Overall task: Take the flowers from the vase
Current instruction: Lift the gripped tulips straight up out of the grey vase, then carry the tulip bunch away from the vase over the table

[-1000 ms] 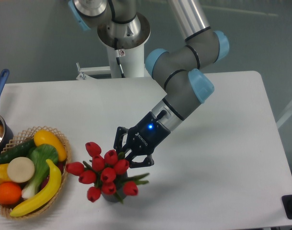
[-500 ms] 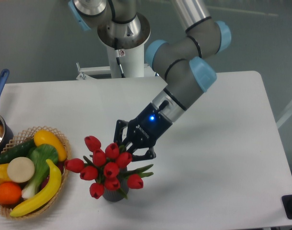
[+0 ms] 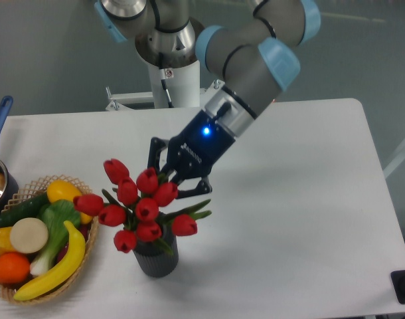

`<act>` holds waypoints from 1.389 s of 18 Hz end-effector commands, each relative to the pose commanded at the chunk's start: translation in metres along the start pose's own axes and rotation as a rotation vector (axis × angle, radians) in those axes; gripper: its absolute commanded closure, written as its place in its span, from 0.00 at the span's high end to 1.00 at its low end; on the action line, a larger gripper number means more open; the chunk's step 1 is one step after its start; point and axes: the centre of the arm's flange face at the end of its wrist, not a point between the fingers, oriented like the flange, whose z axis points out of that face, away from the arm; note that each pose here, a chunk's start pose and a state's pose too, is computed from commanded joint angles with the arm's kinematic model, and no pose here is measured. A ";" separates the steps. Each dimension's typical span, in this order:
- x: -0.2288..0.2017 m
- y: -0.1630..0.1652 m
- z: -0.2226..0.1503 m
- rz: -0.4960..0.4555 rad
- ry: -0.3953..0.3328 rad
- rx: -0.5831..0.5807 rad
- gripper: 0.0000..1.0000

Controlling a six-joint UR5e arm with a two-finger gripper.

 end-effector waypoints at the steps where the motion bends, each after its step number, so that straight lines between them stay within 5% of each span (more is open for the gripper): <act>1: -0.001 -0.006 -0.003 -0.003 -0.006 0.004 0.08; 17: -0.030 -0.040 -0.057 0.002 -0.115 0.032 0.07; 25: -0.073 -0.005 -0.114 0.074 -0.413 -0.244 0.00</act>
